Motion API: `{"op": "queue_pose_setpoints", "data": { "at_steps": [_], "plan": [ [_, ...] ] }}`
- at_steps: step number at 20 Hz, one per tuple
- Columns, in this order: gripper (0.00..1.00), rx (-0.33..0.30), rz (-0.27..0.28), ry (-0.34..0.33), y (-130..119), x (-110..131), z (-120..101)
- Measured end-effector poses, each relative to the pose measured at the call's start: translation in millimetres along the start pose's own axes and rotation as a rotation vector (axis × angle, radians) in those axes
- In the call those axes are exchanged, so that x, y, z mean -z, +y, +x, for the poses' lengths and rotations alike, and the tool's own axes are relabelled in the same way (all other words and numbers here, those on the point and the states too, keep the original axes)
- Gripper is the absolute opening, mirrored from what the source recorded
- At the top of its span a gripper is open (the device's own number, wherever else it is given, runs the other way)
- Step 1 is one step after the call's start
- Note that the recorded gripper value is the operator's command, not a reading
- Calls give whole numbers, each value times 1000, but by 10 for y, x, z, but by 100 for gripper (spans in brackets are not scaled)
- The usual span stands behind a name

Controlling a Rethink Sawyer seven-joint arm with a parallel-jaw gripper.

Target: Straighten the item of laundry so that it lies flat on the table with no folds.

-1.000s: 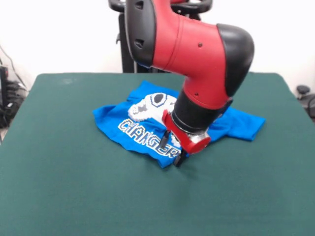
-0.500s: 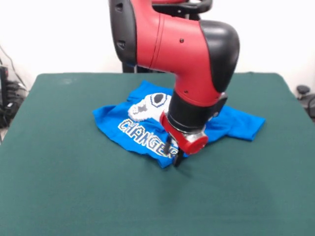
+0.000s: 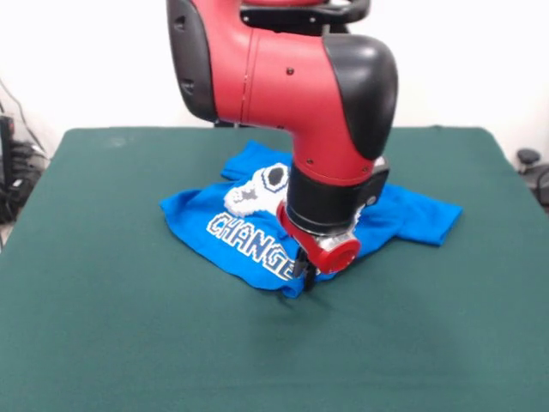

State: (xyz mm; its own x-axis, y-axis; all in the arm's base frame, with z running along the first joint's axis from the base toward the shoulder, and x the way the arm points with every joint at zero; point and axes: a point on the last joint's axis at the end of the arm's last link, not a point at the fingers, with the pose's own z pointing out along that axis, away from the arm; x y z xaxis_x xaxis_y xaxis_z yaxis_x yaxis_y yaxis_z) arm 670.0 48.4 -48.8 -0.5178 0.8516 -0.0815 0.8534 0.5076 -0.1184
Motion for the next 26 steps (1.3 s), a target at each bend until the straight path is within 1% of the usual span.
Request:
{"op": "queue_pose_setpoints", "data": {
  "at_steps": [11,26],
  "plan": [
    [0,-26,-14,37,-17,-8,-57],
    [0,-24,-13,38,-16,-6,-54]
  ]
}}
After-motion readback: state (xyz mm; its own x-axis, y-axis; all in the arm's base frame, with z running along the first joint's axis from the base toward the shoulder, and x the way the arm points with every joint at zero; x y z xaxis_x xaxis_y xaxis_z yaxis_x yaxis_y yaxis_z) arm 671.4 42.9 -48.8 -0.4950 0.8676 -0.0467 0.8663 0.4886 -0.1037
